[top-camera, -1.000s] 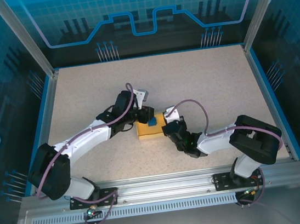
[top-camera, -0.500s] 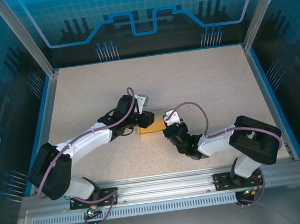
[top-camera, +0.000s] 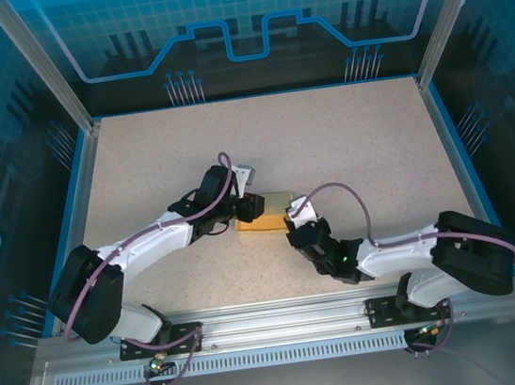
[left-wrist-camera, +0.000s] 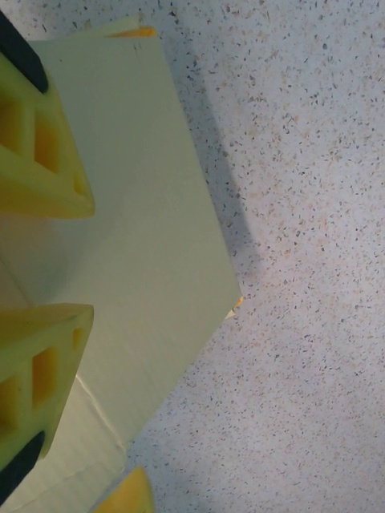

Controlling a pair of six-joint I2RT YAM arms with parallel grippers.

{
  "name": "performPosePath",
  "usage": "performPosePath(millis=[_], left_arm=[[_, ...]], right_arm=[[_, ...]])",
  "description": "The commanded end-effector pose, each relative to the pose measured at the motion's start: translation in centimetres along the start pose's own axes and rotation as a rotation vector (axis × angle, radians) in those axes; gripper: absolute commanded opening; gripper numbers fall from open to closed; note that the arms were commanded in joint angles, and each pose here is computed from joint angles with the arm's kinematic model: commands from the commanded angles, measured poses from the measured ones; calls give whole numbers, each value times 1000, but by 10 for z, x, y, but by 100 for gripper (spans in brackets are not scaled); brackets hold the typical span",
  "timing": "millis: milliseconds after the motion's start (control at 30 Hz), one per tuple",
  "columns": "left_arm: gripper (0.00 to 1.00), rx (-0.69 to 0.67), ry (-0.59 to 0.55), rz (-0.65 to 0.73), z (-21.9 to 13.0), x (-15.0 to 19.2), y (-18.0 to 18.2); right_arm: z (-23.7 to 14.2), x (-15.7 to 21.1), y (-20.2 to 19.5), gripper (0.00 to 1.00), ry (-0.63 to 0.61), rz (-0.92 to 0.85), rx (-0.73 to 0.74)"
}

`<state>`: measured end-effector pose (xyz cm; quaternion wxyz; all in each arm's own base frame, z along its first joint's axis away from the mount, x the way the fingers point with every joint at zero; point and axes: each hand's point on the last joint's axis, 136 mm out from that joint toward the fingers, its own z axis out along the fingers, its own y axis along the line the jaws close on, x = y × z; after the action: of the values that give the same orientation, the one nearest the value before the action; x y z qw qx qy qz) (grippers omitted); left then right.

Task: Fold the paper box

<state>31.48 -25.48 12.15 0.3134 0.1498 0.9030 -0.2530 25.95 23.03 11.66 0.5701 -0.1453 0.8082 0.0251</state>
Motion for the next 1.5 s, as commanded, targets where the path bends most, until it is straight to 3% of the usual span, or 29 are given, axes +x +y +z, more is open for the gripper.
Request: performPosePath(millis=[0,267,600,800,1167,1467], left_arm=[[35,-19,24,-22,5,12,5],[35,-20,31,-24,11,16,5],[35,-19,43,-53,20,27,9],[35,-21,49,-68,24,32,11],[37,-30,33,-63,22,32,12],[52,-135,-110,-52,-5,9,33]], right_arm=[[-16,4,-12,34,27,-30,11],[-44,-24,-25,45,17,-3,-139],[-9,-44,-34,53,229,163,-323],[21,-28,-11,57,372,198,-393],[60,35,-1,58,580,251,-345],[66,62,-6,56,643,270,-314]])
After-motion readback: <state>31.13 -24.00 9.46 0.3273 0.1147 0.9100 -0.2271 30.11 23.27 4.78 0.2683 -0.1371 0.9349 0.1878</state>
